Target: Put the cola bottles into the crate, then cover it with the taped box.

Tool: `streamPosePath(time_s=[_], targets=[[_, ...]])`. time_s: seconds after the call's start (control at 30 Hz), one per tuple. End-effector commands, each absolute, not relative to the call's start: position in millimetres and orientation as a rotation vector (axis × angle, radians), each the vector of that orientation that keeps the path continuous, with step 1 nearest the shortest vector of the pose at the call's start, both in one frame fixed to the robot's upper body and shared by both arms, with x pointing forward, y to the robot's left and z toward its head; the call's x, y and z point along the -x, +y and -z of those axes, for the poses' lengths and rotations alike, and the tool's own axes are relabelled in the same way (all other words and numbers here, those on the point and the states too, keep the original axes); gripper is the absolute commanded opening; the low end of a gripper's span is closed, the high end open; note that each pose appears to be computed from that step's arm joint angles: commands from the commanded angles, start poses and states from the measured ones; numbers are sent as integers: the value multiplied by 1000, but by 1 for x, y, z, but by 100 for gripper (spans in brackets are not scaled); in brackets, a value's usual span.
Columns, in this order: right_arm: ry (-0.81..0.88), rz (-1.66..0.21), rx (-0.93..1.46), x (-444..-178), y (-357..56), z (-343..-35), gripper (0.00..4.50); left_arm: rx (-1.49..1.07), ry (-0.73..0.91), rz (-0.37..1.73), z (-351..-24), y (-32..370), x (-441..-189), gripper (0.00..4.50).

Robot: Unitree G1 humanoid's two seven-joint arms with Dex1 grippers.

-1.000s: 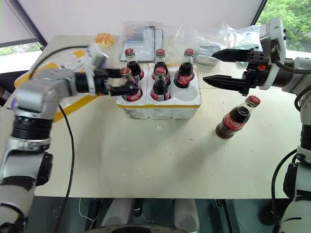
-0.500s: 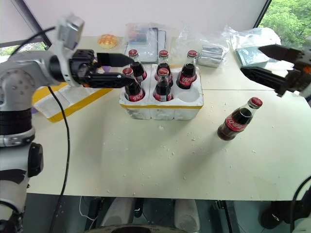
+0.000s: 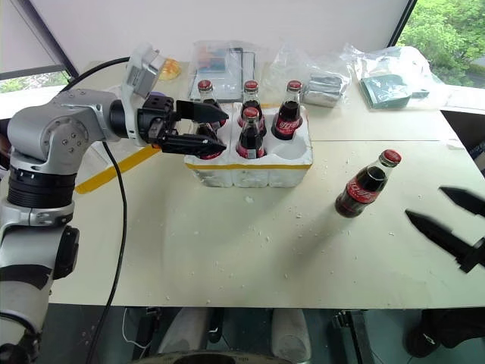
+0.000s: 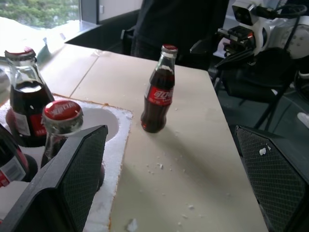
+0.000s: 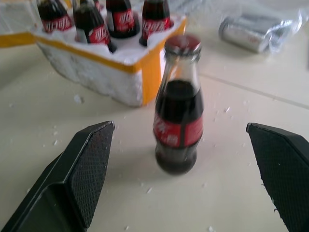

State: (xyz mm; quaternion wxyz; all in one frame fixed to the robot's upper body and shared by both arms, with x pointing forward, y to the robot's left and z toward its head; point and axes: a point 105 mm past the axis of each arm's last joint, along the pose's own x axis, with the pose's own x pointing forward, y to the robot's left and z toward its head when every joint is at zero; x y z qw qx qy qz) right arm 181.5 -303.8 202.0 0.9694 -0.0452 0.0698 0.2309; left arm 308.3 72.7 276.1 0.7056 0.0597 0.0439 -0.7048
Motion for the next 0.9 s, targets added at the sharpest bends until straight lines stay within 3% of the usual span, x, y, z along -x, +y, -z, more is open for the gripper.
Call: streamPosePath(time_s=[0.03, 0.23, 0.47, 0.9], targets=[[156, -403, 107, -194, -300, -186, 450, -199, 62, 1608, -280, 66, -301, 443], [99, -317, 104, -214, -298, -168, 450, -256, 61, 1618, -272, 60, -300, 443], [81, -384, 32, -225, -283, -156, 450, -269, 43, 1584, -276, 57, -304, 443], [44, -406, -48, -270, -273, -146, 450, -278, 38, 1581, -277, 56, -300, 443]])
